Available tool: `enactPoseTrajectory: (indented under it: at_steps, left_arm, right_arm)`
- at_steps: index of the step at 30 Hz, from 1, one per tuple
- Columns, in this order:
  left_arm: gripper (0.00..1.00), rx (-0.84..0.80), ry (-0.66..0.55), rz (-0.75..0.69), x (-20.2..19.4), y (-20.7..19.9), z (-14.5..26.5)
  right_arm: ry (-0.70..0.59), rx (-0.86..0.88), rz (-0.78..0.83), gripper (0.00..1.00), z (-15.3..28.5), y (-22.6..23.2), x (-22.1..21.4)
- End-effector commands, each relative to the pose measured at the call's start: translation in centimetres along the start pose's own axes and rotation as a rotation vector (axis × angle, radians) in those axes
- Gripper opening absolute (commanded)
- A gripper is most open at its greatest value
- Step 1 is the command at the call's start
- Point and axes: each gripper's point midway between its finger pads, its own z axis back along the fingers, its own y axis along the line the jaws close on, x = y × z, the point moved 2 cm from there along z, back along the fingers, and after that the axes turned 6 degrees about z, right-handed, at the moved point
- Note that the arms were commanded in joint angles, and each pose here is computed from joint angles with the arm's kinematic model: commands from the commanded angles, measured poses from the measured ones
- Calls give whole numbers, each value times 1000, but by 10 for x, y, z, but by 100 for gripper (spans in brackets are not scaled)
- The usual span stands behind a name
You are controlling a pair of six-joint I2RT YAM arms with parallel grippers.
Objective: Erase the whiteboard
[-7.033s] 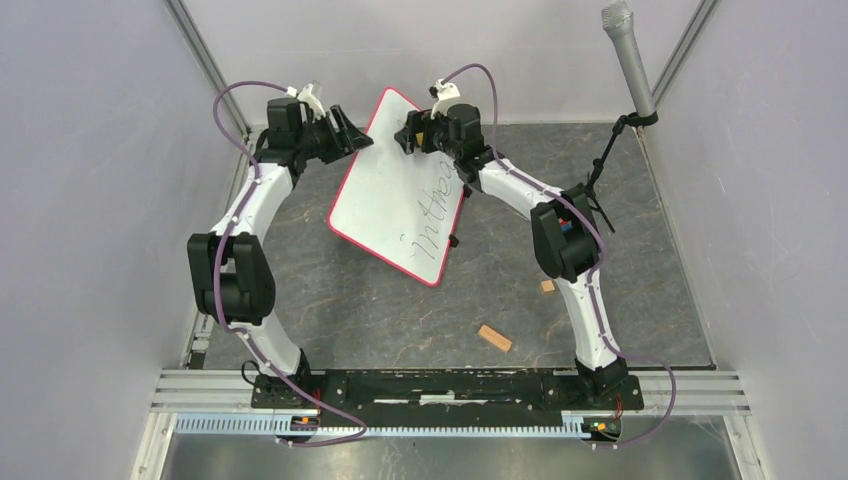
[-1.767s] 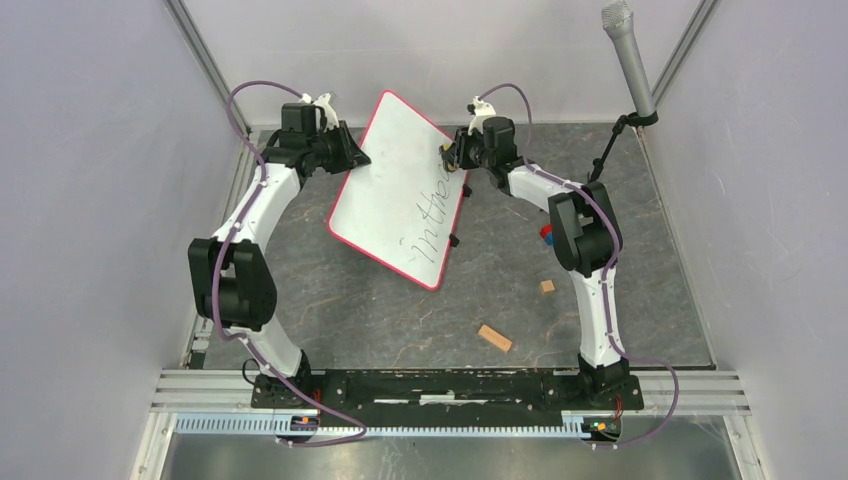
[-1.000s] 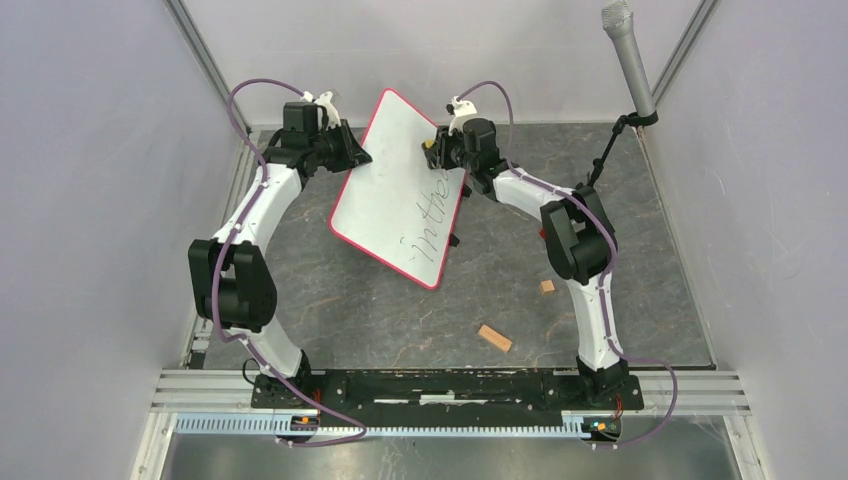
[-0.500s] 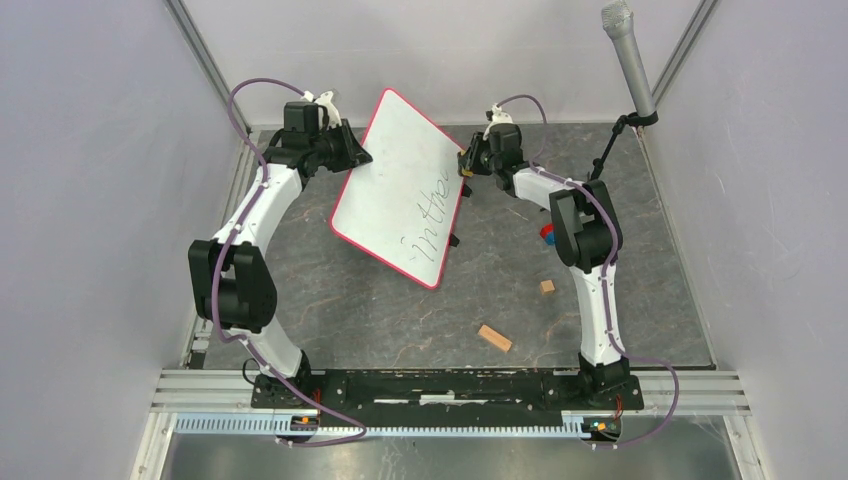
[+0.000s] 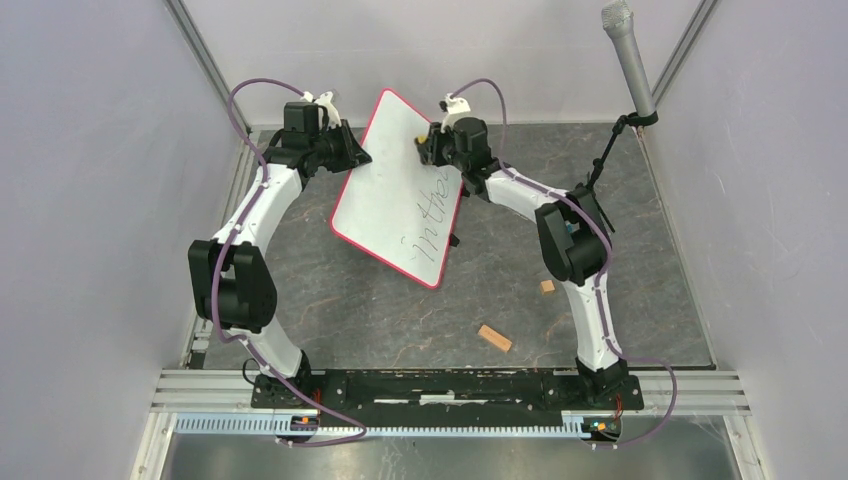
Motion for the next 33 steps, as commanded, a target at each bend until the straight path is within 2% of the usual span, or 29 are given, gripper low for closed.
enactPoseTrajectory:
  at_steps: [1, 5, 9, 13, 20, 27, 30, 33]
  left_arm:
    - [2, 6, 15, -57, -6, -4, 3]
    - [2, 15, 7, -64, -5, -3, 5]
    - [2, 2, 6, -61, -4, -6, 6]
    - [2, -8, 5, -57, -3, -9, 8]
    - [2, -13, 12, -44, -6, -8, 4]
    - [2, -17, 15, -42, -7, -8, 4]
    - [2, -7, 10, -49, -6, -6, 5]
    - [2, -9, 6, -51, -5, -8, 7]
  right_arm:
    - [21, 160, 27, 29, -16, 55, -3]
    - [85, 83, -91, 29, -26, 10, -27]
    - [152, -8, -203, 29, -14, -35, -60]
    - [163, -15, -223, 28, -6, -43, -68]
    - [164, 75, -116, 28, 15, 11, -68]
    - [93, 182, 145, 29, 46, 102, -49]
    - [81, 211, 142, 29, 46, 113, -46]
    - [92, 184, 100, 28, 42, 102, -52]
